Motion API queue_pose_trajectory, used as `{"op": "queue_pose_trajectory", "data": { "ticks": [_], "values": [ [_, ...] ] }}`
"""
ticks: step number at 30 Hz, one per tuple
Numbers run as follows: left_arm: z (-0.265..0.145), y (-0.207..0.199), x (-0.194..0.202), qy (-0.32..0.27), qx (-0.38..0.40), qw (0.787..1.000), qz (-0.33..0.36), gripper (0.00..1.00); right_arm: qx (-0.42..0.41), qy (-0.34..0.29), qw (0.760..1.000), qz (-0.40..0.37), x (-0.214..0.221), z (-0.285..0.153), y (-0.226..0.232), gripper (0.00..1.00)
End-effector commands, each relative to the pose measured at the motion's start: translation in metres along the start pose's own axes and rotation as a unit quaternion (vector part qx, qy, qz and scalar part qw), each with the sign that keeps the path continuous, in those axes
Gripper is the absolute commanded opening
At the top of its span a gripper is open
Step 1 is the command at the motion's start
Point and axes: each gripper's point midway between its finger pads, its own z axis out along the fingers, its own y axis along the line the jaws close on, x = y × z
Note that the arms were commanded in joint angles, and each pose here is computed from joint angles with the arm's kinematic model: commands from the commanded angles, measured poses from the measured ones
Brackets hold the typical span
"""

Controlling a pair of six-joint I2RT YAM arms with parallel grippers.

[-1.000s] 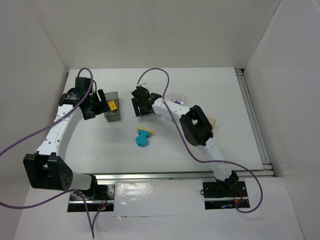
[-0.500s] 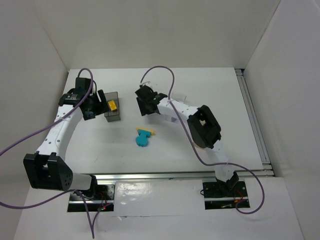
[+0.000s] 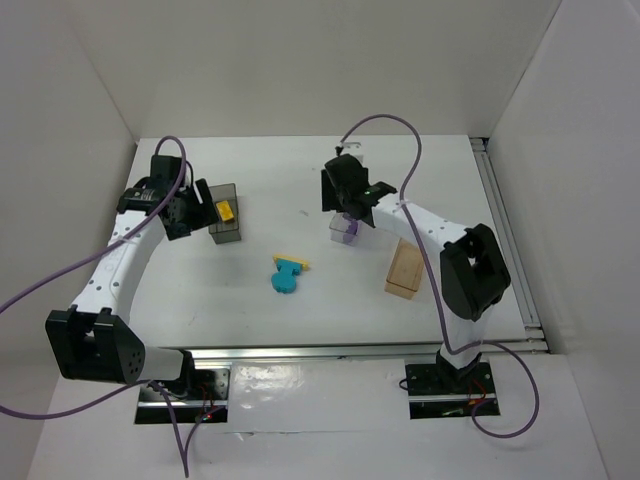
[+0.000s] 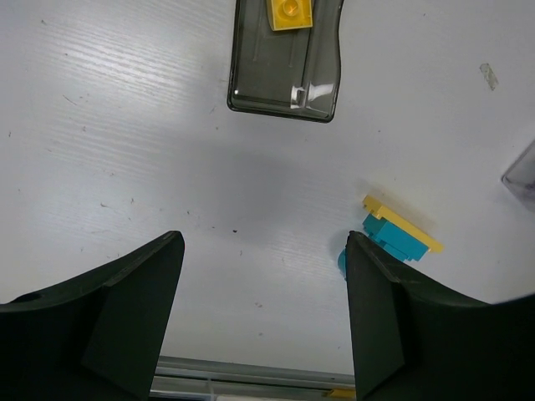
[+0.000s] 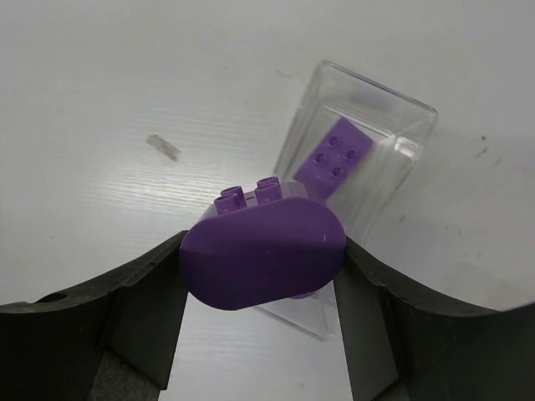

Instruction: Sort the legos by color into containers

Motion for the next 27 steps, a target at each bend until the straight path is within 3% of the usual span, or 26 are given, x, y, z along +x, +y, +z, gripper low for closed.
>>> {"op": "queue_pose_trajectory", "data": {
  "ticks": [1, 2, 6, 7, 11, 15, 18, 20, 22, 26, 27],
  "values": [
    [-0.012, -0.006, -0.008, -0.021, 0.015, 1.000, 0.002, 0.83, 0.009, 0.004, 1.000, 0.024, 0.005, 0.005, -0.010, 0.57],
    [-0.012, -0.006, -0.008, -0.021, 0.015, 1.000, 0.002, 0.83, 0.016, 0.003, 0.999, 0.029, 0.003, 0.007, -0.018, 0.58],
    [-0.017, -0.006, -0.010, -0.025, 0.016, 1.000, 0.002, 0.83, 0.027, 0.006, 0.999, 0.026, -0.002, 0.013, -0.023, 0.90],
    [-0.017, -0.006, -0.010, -0.025, 0.016, 1.000, 0.002, 0.83, 0.027, 0.007, 0.999, 0.026, -0.004, 0.011, -0.023, 0.92],
    [-0.017, -0.006, -0.010, -0.025, 0.016, 1.000, 0.002, 0.83, 0.020, -0.013, 1.000, 0.011, -0.014, -0.005, -0.011, 0.94],
    [-0.017, -0.006, -0.010, -0.025, 0.016, 1.000, 0.002, 0.83, -0.049, -0.024, 0.998, -0.026, -0.013, -0.029, 0.027, 0.85],
    [-0.017, -0.006, -0.010, -0.025, 0.016, 1.000, 0.002, 0.83, -0.121, 0.003, 0.989, -0.087, 0.020, -0.043, 0.073, 0.85],
    [-0.017, -0.006, -0.010, -0.025, 0.016, 1.000, 0.002, 0.83, -0.144, 0.043, 0.981, -0.119, 0.046, -0.044, 0.090, 0.91],
    [-0.017, -0.008, -0.009, -0.023, 0.021, 1.000, 0.002, 0.83, -0.151, 0.081, 0.978, -0.115, 0.074, -0.048, 0.102, 0.96],
    [-0.014, -0.007, -0.008, -0.018, 0.019, 1.000, 0.003, 0.83, -0.135, 0.125, 0.983, -0.014, 0.105, -0.062, 0.118, 0.97],
    [-0.013, -0.019, 0.000, -0.002, 0.050, 0.999, 0.014, 0.83, -0.136, 0.131, 0.982, 0.000, 0.116, -0.069, 0.116, 0.97]
  ]
}}
